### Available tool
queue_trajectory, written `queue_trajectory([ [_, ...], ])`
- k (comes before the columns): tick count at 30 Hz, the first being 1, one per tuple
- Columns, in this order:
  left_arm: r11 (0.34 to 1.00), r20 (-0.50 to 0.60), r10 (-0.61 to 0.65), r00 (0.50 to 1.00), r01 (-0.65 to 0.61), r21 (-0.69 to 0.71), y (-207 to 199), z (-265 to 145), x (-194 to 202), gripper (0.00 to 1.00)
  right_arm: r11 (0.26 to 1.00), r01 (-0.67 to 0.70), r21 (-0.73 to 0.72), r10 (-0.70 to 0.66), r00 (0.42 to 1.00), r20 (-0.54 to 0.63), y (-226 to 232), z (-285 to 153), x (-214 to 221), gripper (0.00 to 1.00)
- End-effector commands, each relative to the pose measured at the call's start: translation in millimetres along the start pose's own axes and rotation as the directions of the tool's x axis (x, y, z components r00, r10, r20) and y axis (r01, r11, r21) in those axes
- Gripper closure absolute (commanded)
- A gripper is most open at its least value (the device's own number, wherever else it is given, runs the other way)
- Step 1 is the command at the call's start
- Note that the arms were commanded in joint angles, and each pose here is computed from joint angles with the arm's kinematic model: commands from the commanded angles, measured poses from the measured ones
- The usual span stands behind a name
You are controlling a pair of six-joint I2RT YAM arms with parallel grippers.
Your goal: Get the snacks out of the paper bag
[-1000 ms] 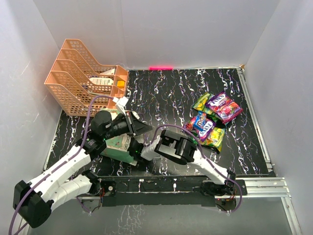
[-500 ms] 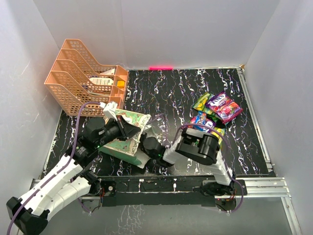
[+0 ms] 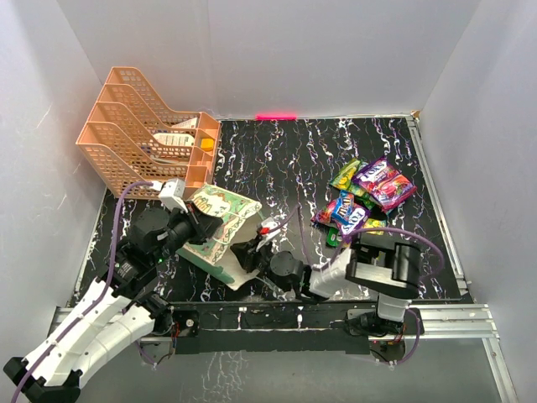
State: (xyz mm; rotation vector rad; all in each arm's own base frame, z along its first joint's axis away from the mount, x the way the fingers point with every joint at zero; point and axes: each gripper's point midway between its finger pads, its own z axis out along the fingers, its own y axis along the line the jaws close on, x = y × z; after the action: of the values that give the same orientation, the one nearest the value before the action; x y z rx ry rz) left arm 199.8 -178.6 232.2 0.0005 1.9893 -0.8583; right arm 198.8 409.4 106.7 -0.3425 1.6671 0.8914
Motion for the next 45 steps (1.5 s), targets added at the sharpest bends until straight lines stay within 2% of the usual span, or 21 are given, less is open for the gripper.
queue_trajectory([
  [1,1.0,0.025,0.003,1.0,-0.002,-0.026,2,0,-8,1.0,0.996,0.067,-0.063,-0.066,0.998,0.017,19,-20,-21,0.78],
  [5,1.0,0.014,0.007,1.0,-0.007,-0.029,1,3,-8,1.0,0.997,0.078,-0.003,-0.078,0.993,-0.091,12,-39,-28,0.54],
  [7,1.0,0.013,0.014,1.0,-0.014,-0.026,0,3,-9,1.0,0.994,0.092,0.057,-0.083,0.986,-0.147,2,-51,-37,0.48],
  [11,1.0,0.016,0.019,1.0,-0.019,-0.012,-4,3,-12,1.0,0.986,-0.018,0.163,0.049,0.981,-0.189,-21,-85,-42,0.33],
  [14,1.0,0.01,0.028,1.0,-0.028,0.011,-10,2,-14,1.0,0.965,-0.162,0.206,0.21,0.947,-0.241,-32,-105,-29,0.27],
  [18,0.998,-0.008,0.044,0.999,-0.043,0.043,-17,4,-13,1.0,0.913,-0.357,0.196,0.399,0.879,-0.259,-28,-101,-28,0.23],
  [24,0.995,-0.057,0.071,0.996,-0.067,0.07,-25,8,-11,1.0,0.837,-0.515,0.185,0.547,0.798,-0.253,-24,-85,-16,0.18],
  [32,0.985,-0.09,0.11,0.99,-0.097,0.139,-38,9,-9,1.0,0.745,-0.636,0.201,0.667,0.709,-0.23,-27,-56,3,0.41],
  [38,0.961,-0.103,0.171,0.98,-0.143,0.235,-58,8,-13,1.0,0.702,-0.674,0.23,0.712,0.654,-0.255,-24,-43,24,0.7],
  [41,0.936,-0.101,0.21,0.973,-0.17,0.307,-73,7,-17,1.0,0.691,-0.692,0.212,0.721,0.635,-0.276,-19,-37,31,0.8],
  [45,0.897,-0.107,0.251,0.962,-0.19,0.399,-91,6,-18,1.0,0.692,-0.71,0.131,0.713,0.644,-0.28,-8,-22,24,0.9],
])
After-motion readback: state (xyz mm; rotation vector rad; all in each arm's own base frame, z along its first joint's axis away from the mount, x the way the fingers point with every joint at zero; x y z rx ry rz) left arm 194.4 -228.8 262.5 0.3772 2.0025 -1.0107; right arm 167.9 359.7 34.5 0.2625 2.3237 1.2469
